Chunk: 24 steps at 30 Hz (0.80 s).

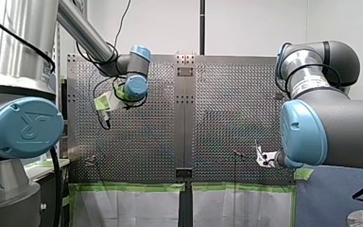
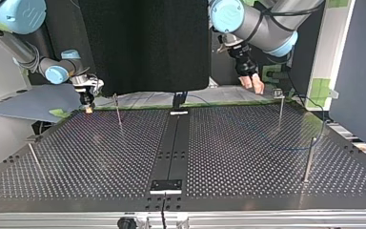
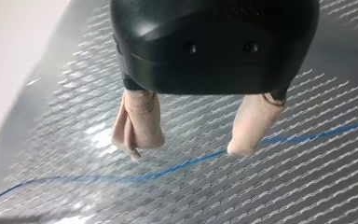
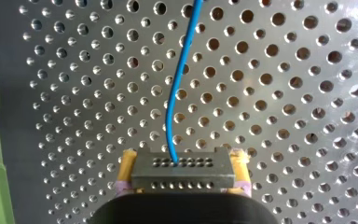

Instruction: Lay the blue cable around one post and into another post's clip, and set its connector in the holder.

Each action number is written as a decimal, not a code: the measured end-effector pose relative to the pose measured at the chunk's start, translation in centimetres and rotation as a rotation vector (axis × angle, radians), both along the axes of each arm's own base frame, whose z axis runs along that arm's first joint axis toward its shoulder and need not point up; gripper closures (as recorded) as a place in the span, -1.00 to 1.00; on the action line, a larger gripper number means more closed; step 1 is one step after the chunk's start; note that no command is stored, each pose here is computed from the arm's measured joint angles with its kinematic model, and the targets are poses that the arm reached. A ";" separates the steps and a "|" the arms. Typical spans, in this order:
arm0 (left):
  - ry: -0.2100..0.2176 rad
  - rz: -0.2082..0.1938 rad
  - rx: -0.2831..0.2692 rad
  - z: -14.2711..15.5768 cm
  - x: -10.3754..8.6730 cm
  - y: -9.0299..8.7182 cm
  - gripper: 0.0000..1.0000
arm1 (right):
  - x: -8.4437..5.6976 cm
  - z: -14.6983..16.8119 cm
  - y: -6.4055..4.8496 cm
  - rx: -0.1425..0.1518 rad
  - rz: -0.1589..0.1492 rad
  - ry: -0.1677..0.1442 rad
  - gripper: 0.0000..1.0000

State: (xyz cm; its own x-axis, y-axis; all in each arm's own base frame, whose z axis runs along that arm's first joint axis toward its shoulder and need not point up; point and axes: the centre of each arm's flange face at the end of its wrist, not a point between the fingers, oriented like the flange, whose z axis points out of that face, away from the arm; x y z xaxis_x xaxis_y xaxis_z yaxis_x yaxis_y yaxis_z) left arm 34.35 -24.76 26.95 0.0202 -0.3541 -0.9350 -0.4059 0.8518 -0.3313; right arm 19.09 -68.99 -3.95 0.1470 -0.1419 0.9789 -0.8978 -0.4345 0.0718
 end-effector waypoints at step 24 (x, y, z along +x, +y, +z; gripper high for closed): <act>-0.197 0.270 -0.100 9.5 0.3 8.2 -0.97 | 0.0 0.0 0.0 0.001 0.000 0.000 1.00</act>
State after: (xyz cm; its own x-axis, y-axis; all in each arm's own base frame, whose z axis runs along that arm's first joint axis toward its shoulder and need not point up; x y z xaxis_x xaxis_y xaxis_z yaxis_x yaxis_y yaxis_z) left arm 34.62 -16.57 36.48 0.3021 -0.4008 -0.8649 -0.5320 0.6821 -0.5018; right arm 19.09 -69.00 -3.94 0.1471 -0.1426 0.9788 -0.8978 -0.4346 0.0716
